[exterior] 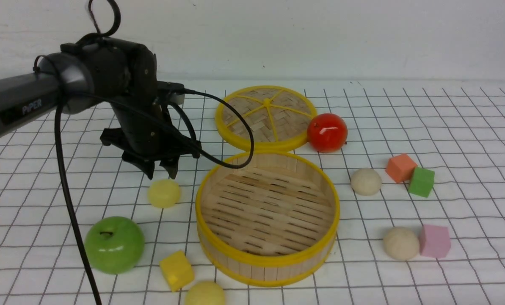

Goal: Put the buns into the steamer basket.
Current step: Use the left arm to grab a steamed stuffed bun, then use the left arm to put the steamed stuffed bun into the steamer

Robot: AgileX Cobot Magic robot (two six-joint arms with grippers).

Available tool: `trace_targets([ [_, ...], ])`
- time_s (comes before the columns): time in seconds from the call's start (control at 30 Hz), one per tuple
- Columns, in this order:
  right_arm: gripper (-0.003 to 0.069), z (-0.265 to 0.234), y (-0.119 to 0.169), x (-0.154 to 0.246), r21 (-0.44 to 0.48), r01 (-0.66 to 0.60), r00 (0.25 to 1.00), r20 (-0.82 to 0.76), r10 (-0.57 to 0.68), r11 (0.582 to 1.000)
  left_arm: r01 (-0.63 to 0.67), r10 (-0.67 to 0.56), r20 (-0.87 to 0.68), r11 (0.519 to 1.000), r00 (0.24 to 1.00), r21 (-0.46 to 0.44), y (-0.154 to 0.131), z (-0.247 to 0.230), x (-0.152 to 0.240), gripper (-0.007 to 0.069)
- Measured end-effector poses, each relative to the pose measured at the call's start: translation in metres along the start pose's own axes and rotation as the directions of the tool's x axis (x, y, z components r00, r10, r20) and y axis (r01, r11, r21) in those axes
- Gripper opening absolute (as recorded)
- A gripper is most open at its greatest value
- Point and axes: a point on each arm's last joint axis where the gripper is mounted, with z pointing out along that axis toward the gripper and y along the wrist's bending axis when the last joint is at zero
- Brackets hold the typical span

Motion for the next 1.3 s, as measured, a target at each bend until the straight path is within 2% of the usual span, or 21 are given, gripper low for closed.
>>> trace_targets([
  [0.27,0.0241,0.0,0.0,0.0,0.0,0.0,1.0,0.0,0.0,1.0,-0.012,0.012,-0.034,1.0,0.999,-0.017,0.001,0.019,0.003,0.0337],
  [0.5,0.0241,0.0,0.0,0.0,0.0,0.0,1.0,0.0,0.0,1.0,-0.014,0.013,-0.052,1.0,0.999,-0.018,0.0,0.028,0.004,0.03],
  [0.67,0.0241,0.0,0.0,0.0,0.0,0.0,1.0,0.0,0.0,1.0,-0.015,0.015,-0.036,1.0,0.999,-0.018,0.0,0.028,0.003,0.0221],
  [0.77,0.0241,0.0,0.0,0.0,0.0,0.0,1.0,0.0,0.0,1.0,-0.016,0.015,-0.036,1.0,0.999,-0.019,0.0,0.028,0.003,0.0103],
  [0.8,0.0241,0.0,0.0,0.0,0.0,0.0,1.0,0.0,0.0,1.0,-0.016,0.015,-0.037,1.0,0.999,-0.019,0.0,0.028,0.003,0.0095],
  [0.83,0.0241,0.0,0.0,0.0,0.0,0.0,1.0,0.0,0.0,1.0,-0.017,0.016,-0.04,1.0,0.999,-0.02,0.0,0.028,0.003,0.0025],
  [0.93,0.0241,0.0,0.0,0.0,0.0,0.0,1.0,0.0,0.0,1.0,-0.016,0.015,-0.05,1.0,0.999,-0.022,0.001,0.026,0.004,-0.0013],
  [1.07,0.0241,0.0,0.0,0.0,0.0,0.0,1.0,0.0,0.0,1.0,-0.021,0.02,-0.049,1.0,0.999,-0.021,-0.002,0.013,0.004,-0.0013],
  [1.2,0.0241,0.0,0.0,0.0,0.0,0.0,1.0,0.0,0.0,1.0,-0.076,0.075,0.043,0.997,0.996,0.007,-0.026,-0.045,0.005,-0.0013],
  [1.3,0.0241,0.0,0.0,0.0,0.0,0.0,1.0,0.0,0.0,1.0,-0.12,0.117,0.093,0.992,0.989,0.033,-0.047,-0.071,0.009,-0.0013],
])
